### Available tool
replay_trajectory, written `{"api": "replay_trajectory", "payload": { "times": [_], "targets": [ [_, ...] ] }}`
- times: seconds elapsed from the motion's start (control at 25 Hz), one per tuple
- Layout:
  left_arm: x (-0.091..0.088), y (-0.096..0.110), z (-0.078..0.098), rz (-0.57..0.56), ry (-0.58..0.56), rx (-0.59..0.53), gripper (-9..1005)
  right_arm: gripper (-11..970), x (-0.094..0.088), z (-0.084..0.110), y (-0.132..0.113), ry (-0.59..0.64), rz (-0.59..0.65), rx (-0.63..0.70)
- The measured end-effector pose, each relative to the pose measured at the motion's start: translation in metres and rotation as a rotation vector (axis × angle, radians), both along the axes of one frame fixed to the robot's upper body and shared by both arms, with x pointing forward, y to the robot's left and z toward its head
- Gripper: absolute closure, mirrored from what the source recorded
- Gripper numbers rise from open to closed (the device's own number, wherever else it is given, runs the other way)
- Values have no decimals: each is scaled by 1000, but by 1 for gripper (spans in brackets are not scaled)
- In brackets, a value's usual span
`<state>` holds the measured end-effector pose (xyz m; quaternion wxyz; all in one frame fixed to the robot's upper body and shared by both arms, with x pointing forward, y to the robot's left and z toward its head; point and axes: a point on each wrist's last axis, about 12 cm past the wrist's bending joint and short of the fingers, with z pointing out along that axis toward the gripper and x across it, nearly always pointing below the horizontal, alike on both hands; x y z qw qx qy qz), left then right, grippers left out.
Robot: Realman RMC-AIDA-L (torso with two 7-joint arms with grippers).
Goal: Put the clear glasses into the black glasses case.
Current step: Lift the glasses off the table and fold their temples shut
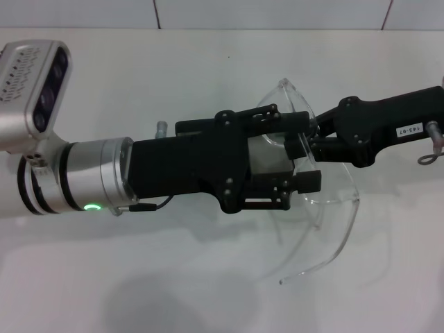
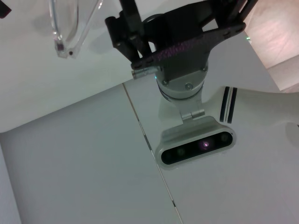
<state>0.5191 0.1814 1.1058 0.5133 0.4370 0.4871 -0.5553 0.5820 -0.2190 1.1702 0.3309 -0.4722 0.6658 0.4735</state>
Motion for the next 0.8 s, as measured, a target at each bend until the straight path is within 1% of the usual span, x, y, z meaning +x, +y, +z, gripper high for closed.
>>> {"api": "replay_trajectory", "payload": {
  "times": [0.52, 0.68, 0.8],
  "targets": [
    [2, -2, -1, 13, -2, 16, 208, 838, -2, 2, 1, -19, 34, 0],
    [5, -4, 0, 11, -8, 19, 208, 838, -1, 3, -2, -24, 26, -2],
    [4, -4, 2, 4, -15, 6, 208, 838, 1, 4, -9, -32, -8, -2]
  ]
}}
